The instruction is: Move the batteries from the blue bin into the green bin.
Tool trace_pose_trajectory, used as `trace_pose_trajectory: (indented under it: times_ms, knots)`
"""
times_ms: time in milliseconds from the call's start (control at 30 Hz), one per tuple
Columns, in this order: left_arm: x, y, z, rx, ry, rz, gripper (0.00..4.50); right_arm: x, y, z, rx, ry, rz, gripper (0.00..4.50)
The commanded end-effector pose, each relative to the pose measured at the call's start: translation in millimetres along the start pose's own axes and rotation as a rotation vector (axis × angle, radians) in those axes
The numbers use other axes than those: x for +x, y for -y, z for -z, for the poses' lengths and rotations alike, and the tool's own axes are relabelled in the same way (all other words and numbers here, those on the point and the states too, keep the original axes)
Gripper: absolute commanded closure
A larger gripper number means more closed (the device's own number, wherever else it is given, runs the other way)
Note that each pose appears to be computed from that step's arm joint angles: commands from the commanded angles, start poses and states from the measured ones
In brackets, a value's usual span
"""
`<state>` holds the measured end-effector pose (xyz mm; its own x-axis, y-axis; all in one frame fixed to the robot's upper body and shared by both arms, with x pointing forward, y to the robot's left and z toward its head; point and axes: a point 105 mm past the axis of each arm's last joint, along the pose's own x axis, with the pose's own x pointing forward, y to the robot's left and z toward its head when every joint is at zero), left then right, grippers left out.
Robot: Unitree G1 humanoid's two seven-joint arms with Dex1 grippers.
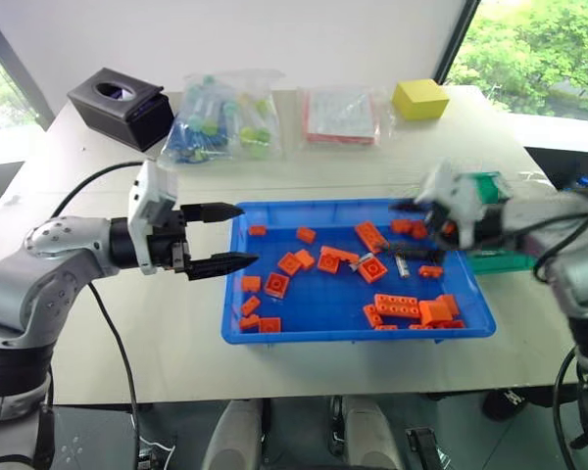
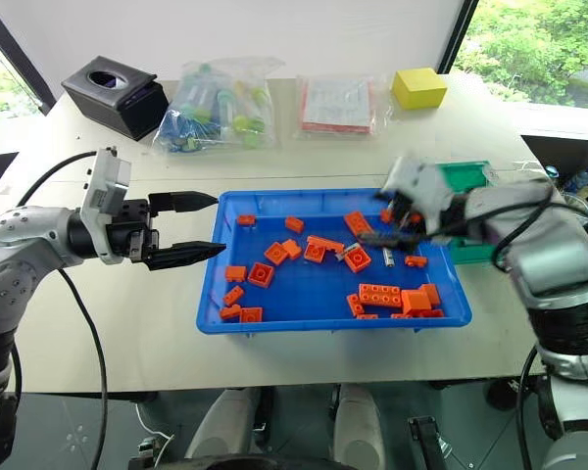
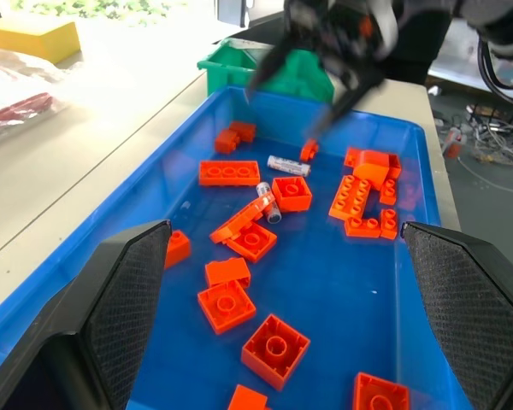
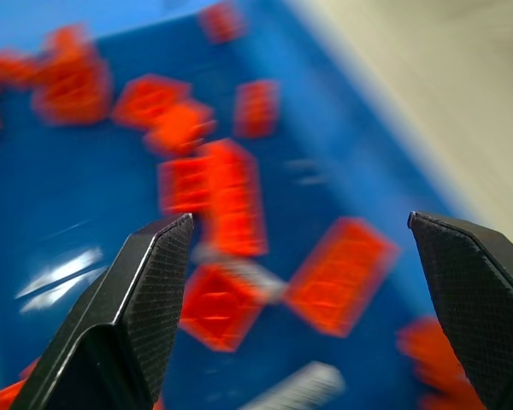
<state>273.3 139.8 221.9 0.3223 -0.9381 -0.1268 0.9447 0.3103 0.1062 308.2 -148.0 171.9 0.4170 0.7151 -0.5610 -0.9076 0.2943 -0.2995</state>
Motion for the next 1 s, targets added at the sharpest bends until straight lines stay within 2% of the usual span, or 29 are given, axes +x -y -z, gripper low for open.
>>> trace_pose_trajectory:
  times_ms: [33, 133, 333, 700, 800, 933, 1000]
  knots:
    - [-1, 2, -11, 0.059, 0.019, -0.001, 0.00, 10, 4, -8, -0.089, -0.005, -0.019, 0.37]
    - [-3, 2, -13, 0.065, 0.020, -0.006, 0.00, 25, 2, 3, -0.182, -0.087, -0.109, 0.37]
    - [-5, 3, -12, 0.066, 0.018, -0.021, 0.00, 37, 14, 17, -0.262, -0.176, -0.153, 0.37]
    - [-8, 4, -12, 0.067, 0.021, -0.049, 0.00, 51, 25, 27, -0.293, -0.263, -0.185, 0.37]
    - [-8, 3, -13, 0.069, 0.025, -0.054, 0.00, 52, 27, 25, -0.299, -0.272, -0.192, 1.12]
    - [-8, 2, -13, 0.069, 0.028, -0.057, 0.00, 51, 24, 21, -0.284, -0.261, -0.208, 3.14]
    - [-8, 2, -13, 0.069, 0.029, -0.058, 0.00, 50, 23, 22, -0.291, -0.268, -0.211, 3.14]
